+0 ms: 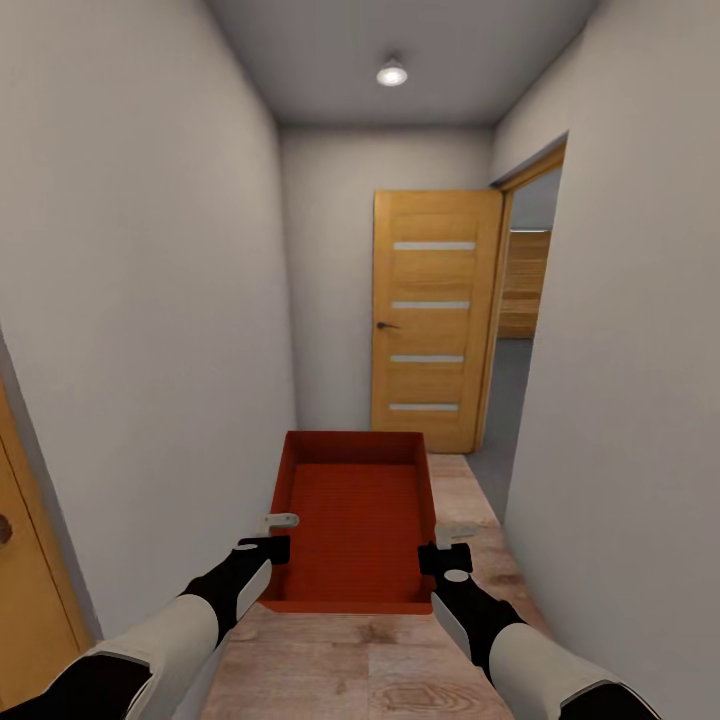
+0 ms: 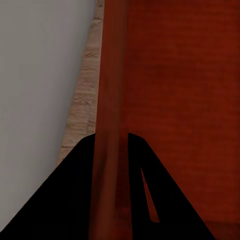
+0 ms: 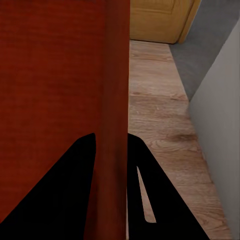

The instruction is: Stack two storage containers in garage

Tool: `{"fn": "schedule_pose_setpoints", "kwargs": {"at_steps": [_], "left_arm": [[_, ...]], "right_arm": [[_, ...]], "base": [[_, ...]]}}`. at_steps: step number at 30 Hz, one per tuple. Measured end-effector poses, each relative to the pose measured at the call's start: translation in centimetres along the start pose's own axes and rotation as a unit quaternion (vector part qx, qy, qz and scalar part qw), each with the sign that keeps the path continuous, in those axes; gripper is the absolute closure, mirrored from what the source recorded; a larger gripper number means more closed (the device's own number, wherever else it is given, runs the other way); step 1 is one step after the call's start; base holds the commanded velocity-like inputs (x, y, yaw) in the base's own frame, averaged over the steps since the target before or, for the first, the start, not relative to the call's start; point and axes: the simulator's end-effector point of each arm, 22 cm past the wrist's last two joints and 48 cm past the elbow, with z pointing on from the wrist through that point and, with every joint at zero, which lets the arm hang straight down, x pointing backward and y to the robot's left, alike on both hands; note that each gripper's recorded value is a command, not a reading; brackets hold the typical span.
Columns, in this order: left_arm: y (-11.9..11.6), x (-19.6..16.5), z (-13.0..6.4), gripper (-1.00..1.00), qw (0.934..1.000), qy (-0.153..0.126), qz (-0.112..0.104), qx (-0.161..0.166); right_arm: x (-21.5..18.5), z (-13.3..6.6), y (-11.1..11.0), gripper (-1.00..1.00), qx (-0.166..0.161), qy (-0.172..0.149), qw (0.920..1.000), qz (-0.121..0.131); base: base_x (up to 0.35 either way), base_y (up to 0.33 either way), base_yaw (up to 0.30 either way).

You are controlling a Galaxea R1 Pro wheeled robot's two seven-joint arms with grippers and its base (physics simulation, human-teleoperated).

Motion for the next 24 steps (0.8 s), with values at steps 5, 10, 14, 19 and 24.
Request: {"fn": "schedule_pose_setpoints", "kwargs": {"at_steps": [5, 10, 14, 19, 24], "left_arm": [[0.0, 0.0, 0.0, 1.0, 1.0, 0.0, 0.0, 0.0], [0.0, 0.0, 0.0, 1.0, 1.0, 0.0, 0.0, 0.0], [0.0, -0.01, 0.0, 1.0, 1.0, 0.0, 0.0, 0.0], [0.0, -0.01, 0.0, 1.0, 1.0, 0.0, 0.0, 0.0], [0.0, 0.0, 0.0, 1.0, 1.0, 0.0, 0.0, 0.0]], "right_arm": [[0.0, 0.0, 0.0, 1.0, 0.0, 0.0, 1.0, 0.0], [0.0, 0.0, 0.0, 1.0, 0.0, 0.0, 1.0, 0.0], [0.0, 0.0, 0.0, 1.0, 0.0, 0.0, 1.0, 0.0], [0.0, 0.0, 0.0, 1.0, 0.0, 0.0, 1.0, 0.0], [0.0, 0.0, 0.0, 1.0, 0.0, 0.0, 1.0, 0.0]], "base": [[0.323, 0.0, 0.0], [0.323, 0.0, 0.0], [0.323, 0.0, 0.0], [0.323, 0.0, 0.0], [0.323, 0.0, 0.0]]}}
